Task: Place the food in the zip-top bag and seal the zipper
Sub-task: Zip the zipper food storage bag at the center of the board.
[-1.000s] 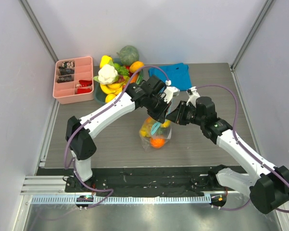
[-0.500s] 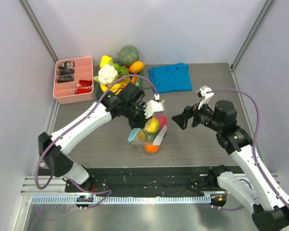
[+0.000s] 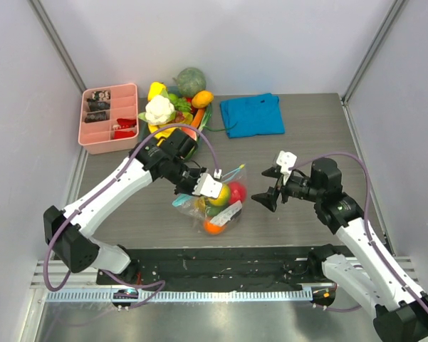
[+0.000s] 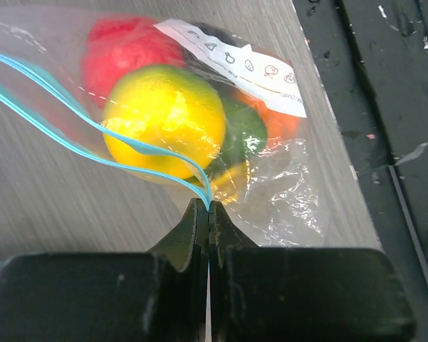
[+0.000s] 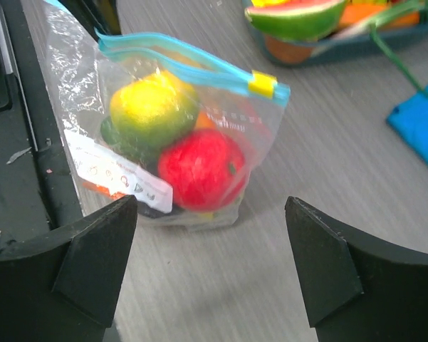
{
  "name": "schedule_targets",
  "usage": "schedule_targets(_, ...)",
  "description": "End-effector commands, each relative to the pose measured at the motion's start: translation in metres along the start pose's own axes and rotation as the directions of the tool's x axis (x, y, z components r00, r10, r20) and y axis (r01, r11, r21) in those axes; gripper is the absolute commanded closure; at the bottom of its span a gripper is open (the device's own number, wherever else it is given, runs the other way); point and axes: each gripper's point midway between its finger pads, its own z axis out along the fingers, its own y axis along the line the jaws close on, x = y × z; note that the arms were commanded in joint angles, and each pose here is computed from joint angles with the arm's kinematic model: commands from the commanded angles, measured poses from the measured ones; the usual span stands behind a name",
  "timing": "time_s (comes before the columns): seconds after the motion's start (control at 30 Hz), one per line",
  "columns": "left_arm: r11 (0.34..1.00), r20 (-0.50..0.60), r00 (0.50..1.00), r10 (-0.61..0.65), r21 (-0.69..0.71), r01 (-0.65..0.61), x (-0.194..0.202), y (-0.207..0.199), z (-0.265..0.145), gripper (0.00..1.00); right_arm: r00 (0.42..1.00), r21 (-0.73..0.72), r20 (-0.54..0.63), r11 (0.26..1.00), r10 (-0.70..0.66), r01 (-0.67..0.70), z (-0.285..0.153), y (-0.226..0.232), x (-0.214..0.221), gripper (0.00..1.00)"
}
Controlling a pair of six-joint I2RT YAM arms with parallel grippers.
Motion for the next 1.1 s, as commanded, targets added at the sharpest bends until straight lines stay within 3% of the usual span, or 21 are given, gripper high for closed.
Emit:
schedule_targets(0.0,0.978,0.068,0.975,0.210,-0.012,-0.209,-0.013,-0.004,-0.004,1.00,0.968,-0.050,0.123,0.973,-0.218,0.226,0.009,-0.002,-0.026,0.11)
schedule_targets(0.23,0.965,0.093,0.962,0.258,0.022,-0.261,-0.019,-0.011,-0.001,1.00,0.946,-0.122,0.124,0.941,-0.300,0.315,0.023,-0.005,-0.020,0.10)
schedule_targets(0.5,0.935,0.071,0.933,0.354,0.004,-0.355,-0.021,-0.007,-0.003,1.00,0.954,-0.153,0.118,0.945,-0.274,0.290,0.043,-0.021,-0.028,0.07)
schedule_targets(0.6,0.915,0.043,0.914,0.403,-0.012,-0.403,-0.019,0.000,-0.007,1.00,0.958,-0.192,0.126,0.941,-0.257,0.277,0.046,-0.016,-0.027,0.14)
schedule_targets(0.93,0.886,-0.004,0.886,0.463,-0.040,-0.463,-0.020,0.020,-0.014,1.00,0.967,-0.297,0.133,0.922,-0.217,0.248,0.044,0.017,-0.018,0.72)
schedule_targets(1.07,0.890,-0.022,0.892,0.452,-0.046,-0.453,-0.014,0.024,-0.014,1.00,0.971,-0.272,0.126,0.934,-0.203,0.231,0.038,0.019,-0.018,0.87)
